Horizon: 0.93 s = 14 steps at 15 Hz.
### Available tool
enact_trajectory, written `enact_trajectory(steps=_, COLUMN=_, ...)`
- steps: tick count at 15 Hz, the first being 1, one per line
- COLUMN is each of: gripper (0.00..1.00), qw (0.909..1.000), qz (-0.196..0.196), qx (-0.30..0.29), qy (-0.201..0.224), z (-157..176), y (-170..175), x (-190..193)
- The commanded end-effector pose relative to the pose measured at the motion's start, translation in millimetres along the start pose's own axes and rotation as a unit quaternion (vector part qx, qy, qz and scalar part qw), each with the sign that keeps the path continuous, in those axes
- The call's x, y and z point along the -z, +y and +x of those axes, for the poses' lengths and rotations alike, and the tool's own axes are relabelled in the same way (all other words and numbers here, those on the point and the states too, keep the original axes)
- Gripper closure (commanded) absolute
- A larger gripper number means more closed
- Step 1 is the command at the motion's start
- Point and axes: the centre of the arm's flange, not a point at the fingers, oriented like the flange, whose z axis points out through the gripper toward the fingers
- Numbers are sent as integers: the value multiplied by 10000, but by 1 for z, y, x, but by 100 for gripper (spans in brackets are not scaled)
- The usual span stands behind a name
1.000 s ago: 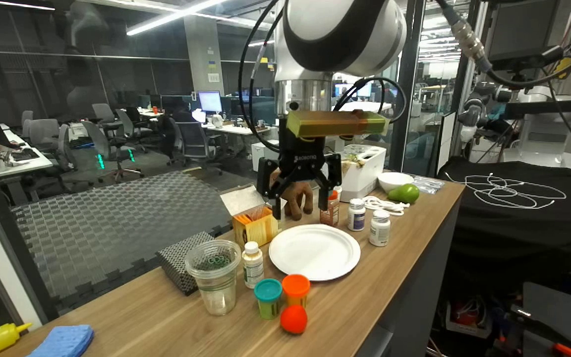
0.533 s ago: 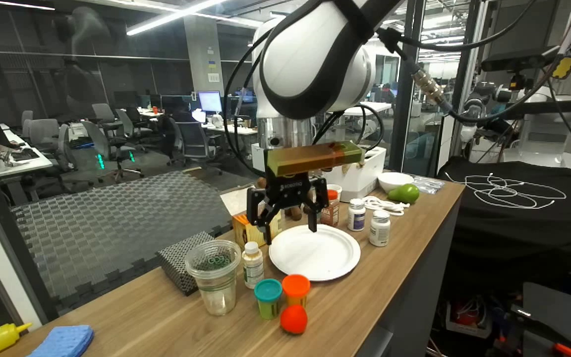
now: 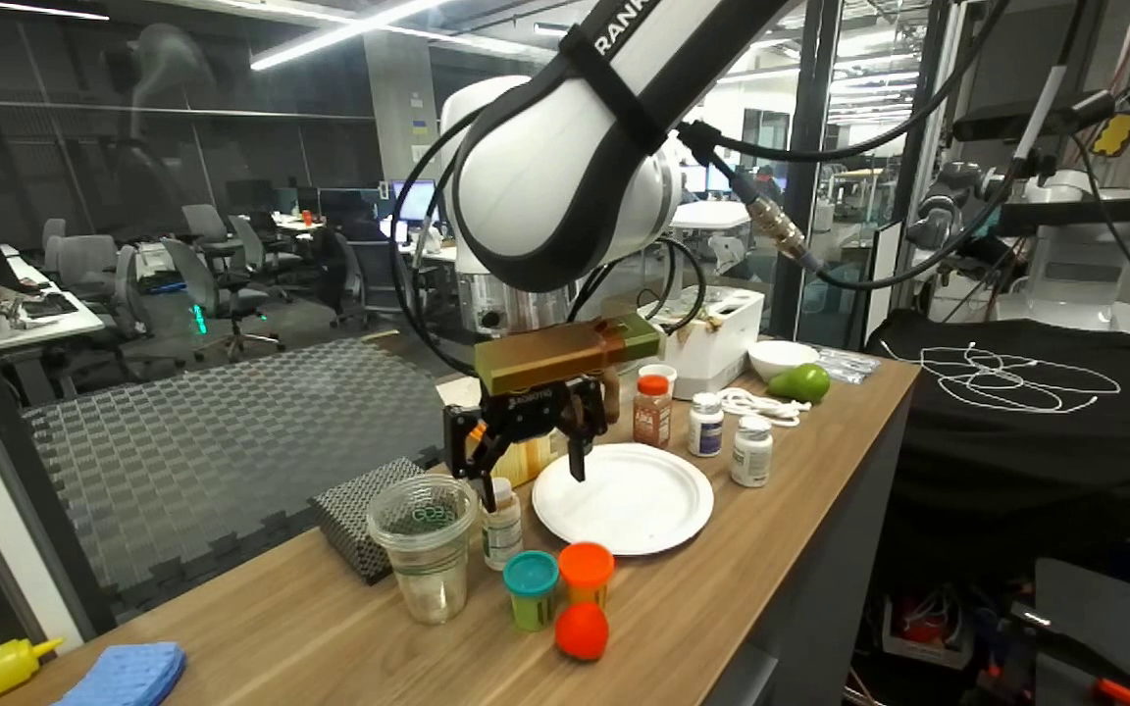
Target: Pile up the plastic cups and put all the containers on the white plate
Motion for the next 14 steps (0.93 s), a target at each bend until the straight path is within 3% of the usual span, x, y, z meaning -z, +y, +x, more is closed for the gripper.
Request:
enact_trajectory(steps=1, gripper=0, qw=9997, qz=-107, qx=-94, qy=207, z=12, y=-10, x=-3)
enact_trajectory(steps=9, gripper=0, qw=9953, qz=-29, qx=-888, qy=388, z=25, y=7, x=-2)
enact_trajectory(steps=14, gripper=0, qw=9886, qz=76, qx=-1485, qy=255, z=34, y=14, x=2)
